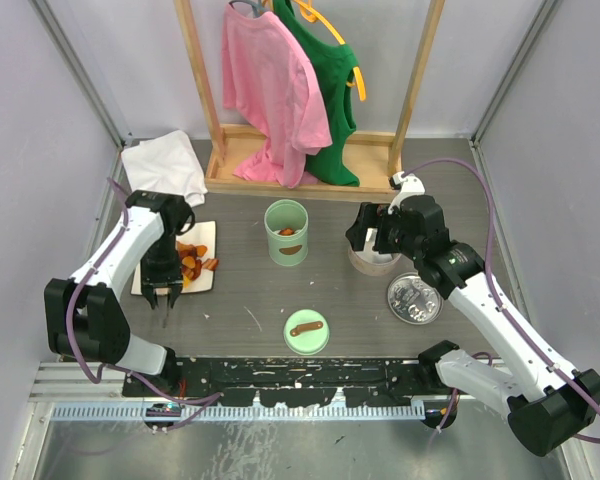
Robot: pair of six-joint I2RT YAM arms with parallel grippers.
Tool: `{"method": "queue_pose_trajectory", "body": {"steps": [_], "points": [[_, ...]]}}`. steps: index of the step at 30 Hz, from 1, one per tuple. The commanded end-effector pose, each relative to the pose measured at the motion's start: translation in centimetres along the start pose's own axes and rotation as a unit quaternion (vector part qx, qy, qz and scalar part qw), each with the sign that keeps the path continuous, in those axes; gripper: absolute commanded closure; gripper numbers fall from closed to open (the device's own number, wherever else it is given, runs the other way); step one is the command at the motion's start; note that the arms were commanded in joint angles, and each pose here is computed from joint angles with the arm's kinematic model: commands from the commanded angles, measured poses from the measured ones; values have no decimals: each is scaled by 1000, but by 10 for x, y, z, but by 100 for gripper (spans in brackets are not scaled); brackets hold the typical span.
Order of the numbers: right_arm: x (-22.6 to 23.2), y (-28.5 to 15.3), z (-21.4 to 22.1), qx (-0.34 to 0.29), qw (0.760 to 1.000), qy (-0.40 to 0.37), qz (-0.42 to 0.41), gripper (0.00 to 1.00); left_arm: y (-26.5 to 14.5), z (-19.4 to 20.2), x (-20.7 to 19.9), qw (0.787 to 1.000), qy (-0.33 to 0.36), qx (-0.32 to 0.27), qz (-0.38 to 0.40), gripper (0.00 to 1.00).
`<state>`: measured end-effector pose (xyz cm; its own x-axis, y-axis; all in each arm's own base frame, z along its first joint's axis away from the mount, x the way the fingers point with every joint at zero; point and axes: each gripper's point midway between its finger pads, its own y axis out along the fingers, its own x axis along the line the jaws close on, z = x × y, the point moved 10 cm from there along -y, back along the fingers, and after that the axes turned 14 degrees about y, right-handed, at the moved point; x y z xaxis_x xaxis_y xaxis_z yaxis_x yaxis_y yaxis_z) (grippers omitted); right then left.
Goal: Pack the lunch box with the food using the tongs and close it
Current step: Pick up the fake food from the plate.
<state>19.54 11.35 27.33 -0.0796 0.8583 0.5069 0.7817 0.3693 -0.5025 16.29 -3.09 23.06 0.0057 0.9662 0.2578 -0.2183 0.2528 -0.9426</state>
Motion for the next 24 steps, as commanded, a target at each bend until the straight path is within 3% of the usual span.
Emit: {"method": "queue_pose_trajectory", "body": {"steps": [1, 14, 19, 24], "points": [[12, -10, -21, -47, 999, -8, -25, 0, -8, 1, 3, 1000, -11, -6, 12, 59], [13, -7, -20, -39, 999, -5, -27, 0, -9, 19, 0, 994, -43, -37, 92, 55], [13, -6, -18, -36, 999, -1, -28, 0, -1, 31, 1, 992, -88, -43, 75, 55], [11, -6, -16, -33, 999, -3, -29, 0, -6, 37, 13, 978, -159, -104, 82, 56]]}}
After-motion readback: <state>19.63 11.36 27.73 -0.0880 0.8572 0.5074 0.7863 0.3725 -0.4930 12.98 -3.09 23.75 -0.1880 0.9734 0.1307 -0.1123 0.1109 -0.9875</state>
